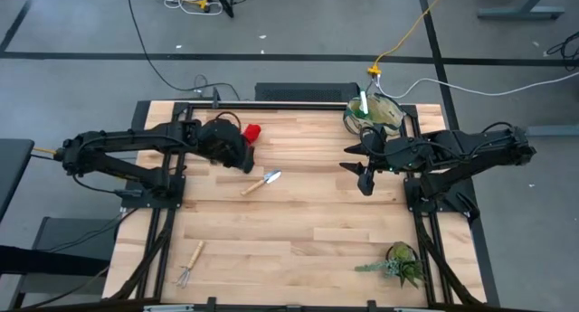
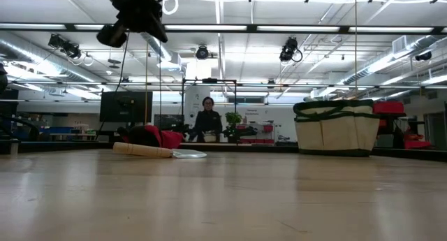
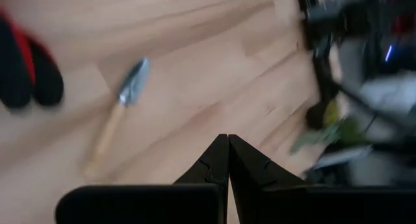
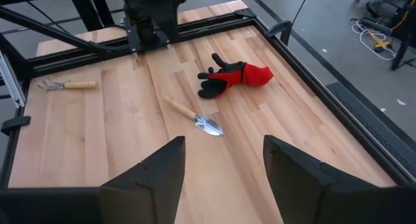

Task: Pick & Place Garden tools in Gardening bag
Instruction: Put the brown trowel into the gardening bag

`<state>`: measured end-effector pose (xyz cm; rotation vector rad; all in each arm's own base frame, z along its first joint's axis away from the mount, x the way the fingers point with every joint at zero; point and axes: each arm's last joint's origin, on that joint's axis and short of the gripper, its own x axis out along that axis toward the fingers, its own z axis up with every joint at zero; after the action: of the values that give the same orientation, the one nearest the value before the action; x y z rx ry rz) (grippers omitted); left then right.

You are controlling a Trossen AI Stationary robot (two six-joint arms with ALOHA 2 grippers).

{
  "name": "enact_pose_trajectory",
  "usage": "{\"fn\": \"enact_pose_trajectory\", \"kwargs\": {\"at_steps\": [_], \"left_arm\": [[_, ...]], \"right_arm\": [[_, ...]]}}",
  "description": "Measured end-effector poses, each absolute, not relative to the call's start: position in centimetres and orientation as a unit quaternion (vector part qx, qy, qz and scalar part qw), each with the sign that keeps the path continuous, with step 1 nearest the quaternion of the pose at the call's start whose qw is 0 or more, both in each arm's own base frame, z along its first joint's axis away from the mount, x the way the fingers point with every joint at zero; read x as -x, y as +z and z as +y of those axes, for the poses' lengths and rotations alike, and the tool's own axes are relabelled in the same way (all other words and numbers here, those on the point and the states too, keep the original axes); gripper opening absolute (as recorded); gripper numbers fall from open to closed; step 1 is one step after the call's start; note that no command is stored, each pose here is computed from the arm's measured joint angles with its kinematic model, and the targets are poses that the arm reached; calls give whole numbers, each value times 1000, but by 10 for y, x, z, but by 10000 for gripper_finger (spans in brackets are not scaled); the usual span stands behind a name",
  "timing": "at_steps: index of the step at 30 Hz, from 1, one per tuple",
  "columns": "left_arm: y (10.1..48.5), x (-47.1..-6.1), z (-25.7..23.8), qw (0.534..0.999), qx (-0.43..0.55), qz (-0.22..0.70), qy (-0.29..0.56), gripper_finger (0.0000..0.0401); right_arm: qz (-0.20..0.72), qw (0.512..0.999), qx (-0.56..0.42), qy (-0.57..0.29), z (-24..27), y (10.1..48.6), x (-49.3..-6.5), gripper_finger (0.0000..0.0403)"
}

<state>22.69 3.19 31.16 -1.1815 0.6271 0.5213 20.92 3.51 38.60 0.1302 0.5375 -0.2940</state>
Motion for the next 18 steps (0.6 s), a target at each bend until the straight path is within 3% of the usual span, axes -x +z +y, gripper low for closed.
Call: {"fn": "enact_pose_trajectory", "kwargs": {"at_steps": [5, 18], "left_arm": [[311, -227, 32, 662, 648, 250, 282, 12], [298, -225, 20, 542, 713, 241, 373, 12]], "right_arm": [[265, 952, -58, -143, 35, 386, -209, 207], [265, 952, -44, -148, 34, 386, -209, 207]]}}
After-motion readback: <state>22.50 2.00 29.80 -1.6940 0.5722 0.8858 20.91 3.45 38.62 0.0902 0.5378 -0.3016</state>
